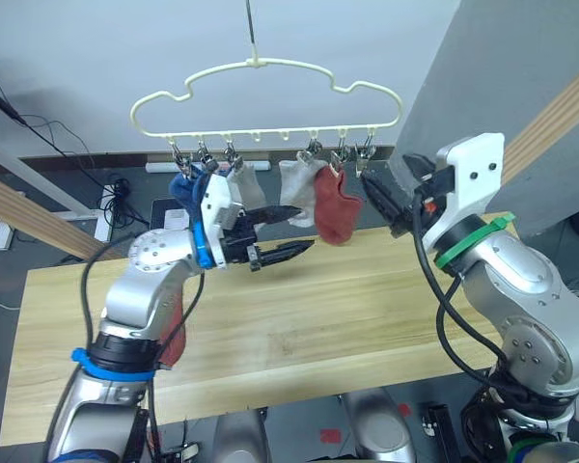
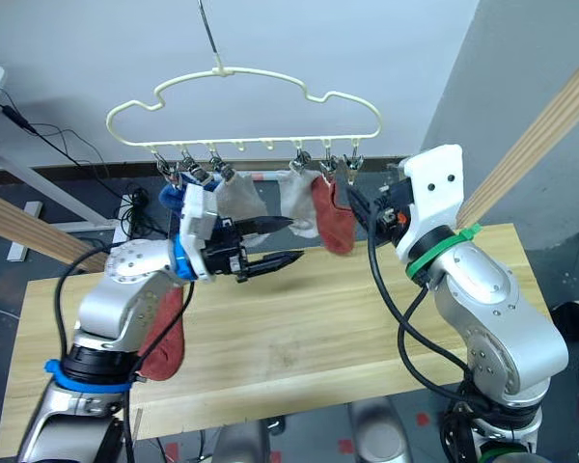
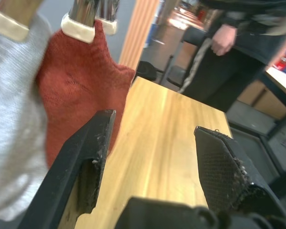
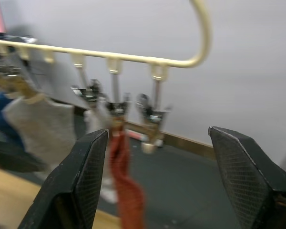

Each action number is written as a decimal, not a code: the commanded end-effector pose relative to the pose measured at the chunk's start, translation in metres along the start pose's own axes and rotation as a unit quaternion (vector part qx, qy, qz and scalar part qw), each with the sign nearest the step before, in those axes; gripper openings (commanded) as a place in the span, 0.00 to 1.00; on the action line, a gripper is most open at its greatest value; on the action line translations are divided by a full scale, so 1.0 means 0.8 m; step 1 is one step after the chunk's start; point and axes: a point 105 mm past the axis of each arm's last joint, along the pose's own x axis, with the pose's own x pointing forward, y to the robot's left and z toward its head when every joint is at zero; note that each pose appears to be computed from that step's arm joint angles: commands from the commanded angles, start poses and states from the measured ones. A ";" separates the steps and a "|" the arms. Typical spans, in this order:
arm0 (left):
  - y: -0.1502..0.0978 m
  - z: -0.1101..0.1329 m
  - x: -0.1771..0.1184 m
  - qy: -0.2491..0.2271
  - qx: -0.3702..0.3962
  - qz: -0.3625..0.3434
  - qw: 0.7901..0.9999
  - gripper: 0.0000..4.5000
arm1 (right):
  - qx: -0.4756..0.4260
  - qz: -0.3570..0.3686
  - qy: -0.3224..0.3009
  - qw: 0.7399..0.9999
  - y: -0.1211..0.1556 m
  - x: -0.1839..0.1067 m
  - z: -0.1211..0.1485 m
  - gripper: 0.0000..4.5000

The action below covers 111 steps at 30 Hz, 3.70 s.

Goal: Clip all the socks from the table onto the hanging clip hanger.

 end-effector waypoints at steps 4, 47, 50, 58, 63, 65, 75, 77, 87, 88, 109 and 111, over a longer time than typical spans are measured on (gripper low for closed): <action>-0.010 0.045 -0.010 -0.018 0.015 -0.043 0.999 0.67 | -0.001 -0.020 -0.014 1.000 -0.002 0.009 0.002 0.78; 0.001 0.063 0.006 -0.026 0.044 -0.045 0.998 0.67 | 0.014 -0.102 -0.032 0.994 -0.014 0.047 0.000 0.78; 0.001 0.062 0.007 -0.026 0.045 -0.045 0.998 0.67 | 0.014 -0.103 -0.030 0.994 -0.014 0.045 -0.001 0.78; 0.000 0.062 0.010 -0.028 0.045 -0.047 0.998 0.67 | 0.031 -0.116 -0.029 0.992 -0.016 0.040 -0.001 0.78; 0.000 0.062 0.010 -0.027 0.043 -0.049 0.998 0.67 | 0.038 -0.119 -0.029 0.992 -0.015 0.038 0.001 0.78; -0.001 0.062 0.010 -0.027 0.043 -0.049 0.997 0.67 | 0.040 -0.123 -0.030 0.991 -0.016 0.038 0.001 0.78; -0.002 0.061 0.012 -0.029 0.040 -0.053 0.997 0.67 | 0.054 -0.133 -0.032 0.989 -0.017 0.034 0.003 0.78; -0.002 0.061 0.012 -0.029 0.041 -0.054 0.997 0.67 | 0.059 -0.131 -0.034 0.989 -0.016 0.035 0.004 0.78; -0.004 0.061 0.015 -0.029 0.039 -0.058 0.997 0.67 | 0.099 -0.124 -0.049 0.986 -0.015 0.044 0.012 0.78; -0.004 0.061 0.015 -0.030 0.039 -0.058 0.997 0.67 | 0.100 -0.123 -0.051 0.986 -0.015 0.045 0.013 0.78; -0.006 0.059 0.017 -0.029 0.038 -0.059 0.997 0.68 | 0.107 -0.109 -0.042 0.987 0.001 0.050 0.010 0.52; -0.006 0.059 0.017 -0.029 0.038 -0.059 0.997 0.68 | 0.107 -0.109 -0.042 0.987 0.002 0.049 0.010 0.52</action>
